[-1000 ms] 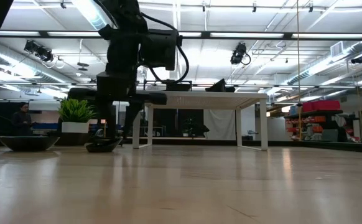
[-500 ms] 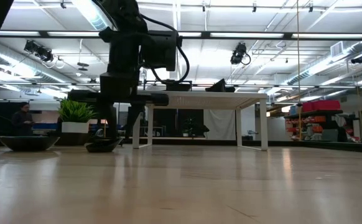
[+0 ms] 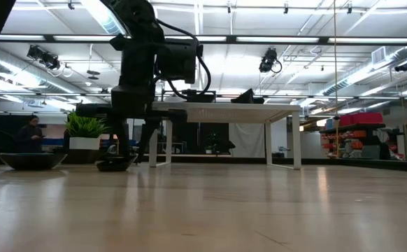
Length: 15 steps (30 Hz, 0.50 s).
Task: Pick & Place Mini shaped plates
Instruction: Stack the drop-shaped plate on top of the drop-shaped plate on the shelf
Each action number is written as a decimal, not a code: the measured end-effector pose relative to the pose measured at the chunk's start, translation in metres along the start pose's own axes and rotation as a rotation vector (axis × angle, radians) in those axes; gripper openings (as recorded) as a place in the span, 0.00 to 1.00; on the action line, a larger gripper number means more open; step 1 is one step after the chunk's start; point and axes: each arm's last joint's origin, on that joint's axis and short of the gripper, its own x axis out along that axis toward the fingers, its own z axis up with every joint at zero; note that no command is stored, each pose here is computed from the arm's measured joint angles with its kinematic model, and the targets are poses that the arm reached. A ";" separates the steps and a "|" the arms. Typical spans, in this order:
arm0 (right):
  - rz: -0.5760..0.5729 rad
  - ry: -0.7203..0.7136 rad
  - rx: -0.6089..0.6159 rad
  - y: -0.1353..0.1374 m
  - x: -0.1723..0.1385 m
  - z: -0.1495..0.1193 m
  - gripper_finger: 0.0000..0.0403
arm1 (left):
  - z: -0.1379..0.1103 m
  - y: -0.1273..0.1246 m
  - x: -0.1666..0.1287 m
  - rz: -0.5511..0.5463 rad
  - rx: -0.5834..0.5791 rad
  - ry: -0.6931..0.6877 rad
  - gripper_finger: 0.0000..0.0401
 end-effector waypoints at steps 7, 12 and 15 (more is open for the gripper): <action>0.000 0.000 0.000 0.000 0.000 0.000 0.05 | 0.000 0.000 0.000 0.000 -0.005 0.000 0.16; 0.000 0.000 0.000 0.000 0.000 0.000 0.05 | 0.000 0.000 0.000 0.002 -0.010 0.004 0.08; 0.000 0.000 0.000 0.000 0.000 0.000 0.05 | 0.000 0.001 0.000 0.008 -0.010 0.007 0.04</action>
